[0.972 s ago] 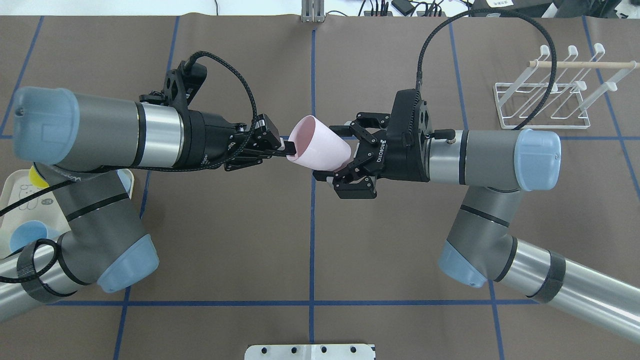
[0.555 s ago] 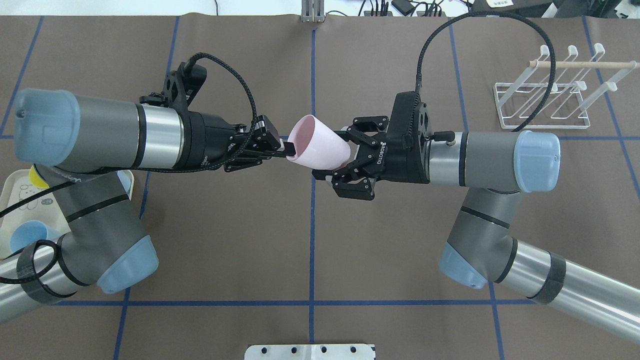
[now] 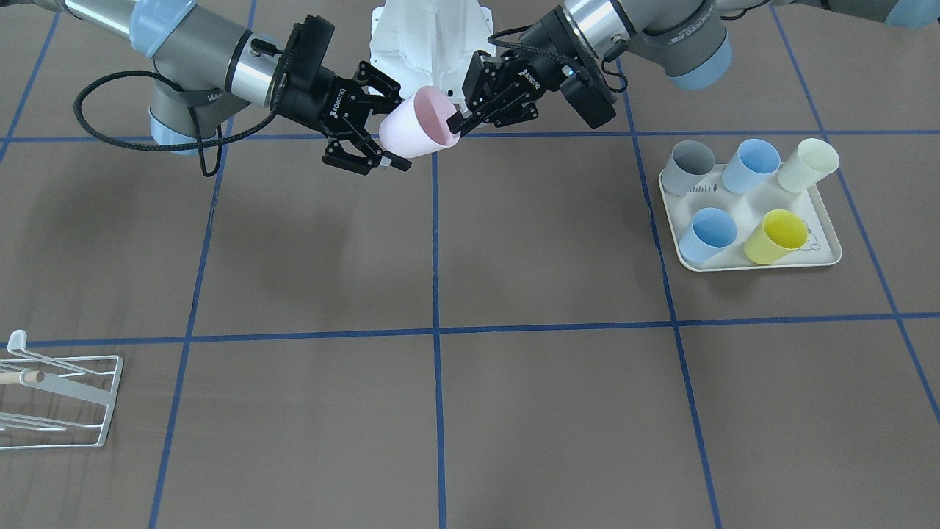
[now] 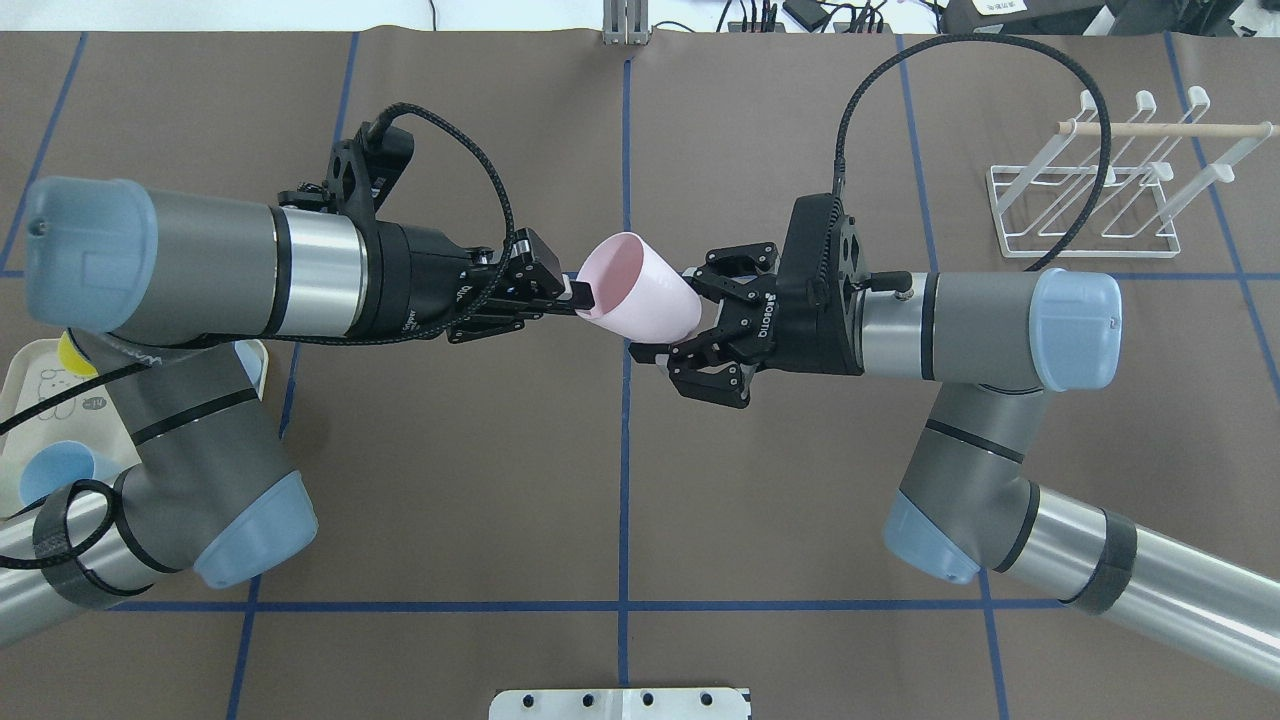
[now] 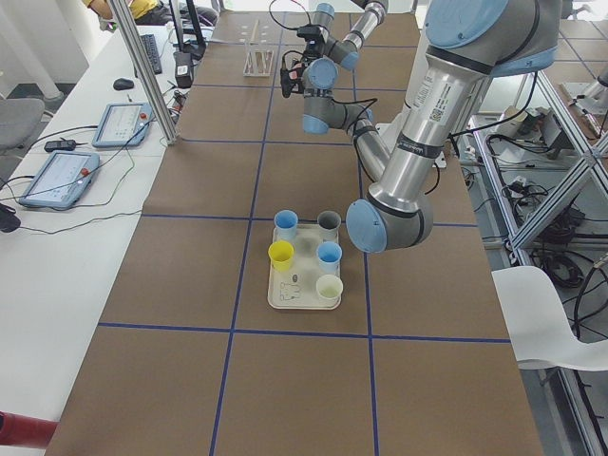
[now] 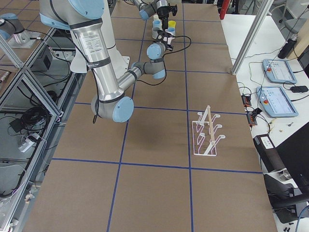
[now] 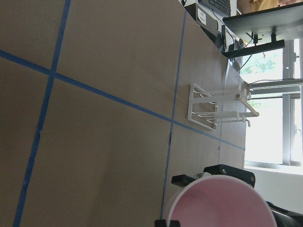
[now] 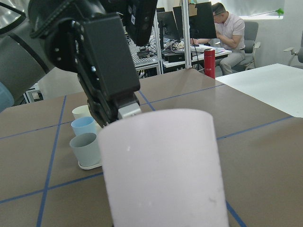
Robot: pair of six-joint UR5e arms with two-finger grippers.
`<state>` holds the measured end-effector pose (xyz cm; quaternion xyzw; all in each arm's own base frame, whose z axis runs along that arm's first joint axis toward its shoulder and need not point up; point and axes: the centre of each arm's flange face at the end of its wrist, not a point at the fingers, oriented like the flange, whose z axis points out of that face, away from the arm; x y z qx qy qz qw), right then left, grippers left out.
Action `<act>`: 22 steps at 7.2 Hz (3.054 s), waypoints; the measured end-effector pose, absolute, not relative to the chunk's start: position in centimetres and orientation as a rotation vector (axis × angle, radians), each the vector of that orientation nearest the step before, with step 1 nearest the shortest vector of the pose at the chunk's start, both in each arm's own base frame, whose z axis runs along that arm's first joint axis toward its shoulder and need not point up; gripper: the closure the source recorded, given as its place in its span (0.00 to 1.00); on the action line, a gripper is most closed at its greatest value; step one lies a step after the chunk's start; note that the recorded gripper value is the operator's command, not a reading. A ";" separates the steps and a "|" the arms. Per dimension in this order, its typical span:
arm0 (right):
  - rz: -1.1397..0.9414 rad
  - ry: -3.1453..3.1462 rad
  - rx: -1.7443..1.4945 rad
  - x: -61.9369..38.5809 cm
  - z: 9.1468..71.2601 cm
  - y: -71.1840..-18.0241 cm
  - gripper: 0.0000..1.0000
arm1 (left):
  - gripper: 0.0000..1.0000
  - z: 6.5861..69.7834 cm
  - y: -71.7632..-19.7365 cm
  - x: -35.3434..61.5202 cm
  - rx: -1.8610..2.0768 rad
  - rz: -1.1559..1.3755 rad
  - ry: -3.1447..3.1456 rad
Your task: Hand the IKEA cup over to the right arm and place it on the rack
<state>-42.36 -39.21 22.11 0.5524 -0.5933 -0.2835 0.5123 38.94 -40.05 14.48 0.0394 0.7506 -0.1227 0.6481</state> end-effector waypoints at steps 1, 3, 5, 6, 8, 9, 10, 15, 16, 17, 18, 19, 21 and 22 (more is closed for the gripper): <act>-0.685 -1.430 1.327 -42.5 22.1 -39.1 0.80 | 0.00 14.3 -40.2 38.7 0.104 -0.282 1.709; -0.684 -1.436 1.316 -42.5 22.3 -38.9 1.00 | 0.00 14.3 -40.8 37.7 0.149 -0.272 1.703; -0.681 -1.405 1.278 -42.5 23.3 -39.3 1.00 | 0.00 16.7 -42.4 35.0 0.203 -0.242 1.630; -0.669 -1.347 1.237 -41.9 24.1 -40.7 1.00 | 0.00 19.0 -42.9 32.2 0.250 -0.208 1.556; -0.638 -1.143 1.167 -38.7 25.8 -46.2 1.00 | 0.00 24.7 -42.0 25.4 0.386 -0.092 1.340; -0.657 -1.012 1.148 -36.5 26.7 -49.1 1.00 | 0.00 28.1 -41.6 21.3 0.457 -0.012 1.217; -0.684 -0.863 1.117 -33.5 27.5 -52.1 1.00 | 0.00 31.7 -41.7 16.8 0.518 0.061 1.109; -1.272 0.102 0.845 -11.3 32.5 -62.0 1.00 | 0.00 43.7 -42.9 2.7 0.637 0.251 0.855; -1.449 0.251 0.760 -8.9 34.6 -63.7 1.00 | 0.00 43.9 -42.8 2.5 0.637 0.253 0.854; -1.583 0.340 0.694 -7.8 36.7 -65.3 1.00 | 0.00 44.0 -42.7 2.4 0.637 0.253 0.853; -1.663 0.394 0.660 -8.0 38.8 -66.6 1.00 | 0.00 44.0 -42.7 2.4 0.637 0.254 0.853; -1.704 0.437 0.646 -8.6 41.3 -67.6 1.00 | 0.00 43.9 -42.7 2.4 0.639 0.254 0.853; -1.725 0.500 0.626 -10.1 45.1 -68.3 1.00 | 0.00 44.0 -42.7 2.4 0.638 0.254 0.854; -1.734 0.520 0.615 -11.4 45.8 -68.2 1.00 | 0.00 44.0 -42.8 2.4 0.638 0.253 0.854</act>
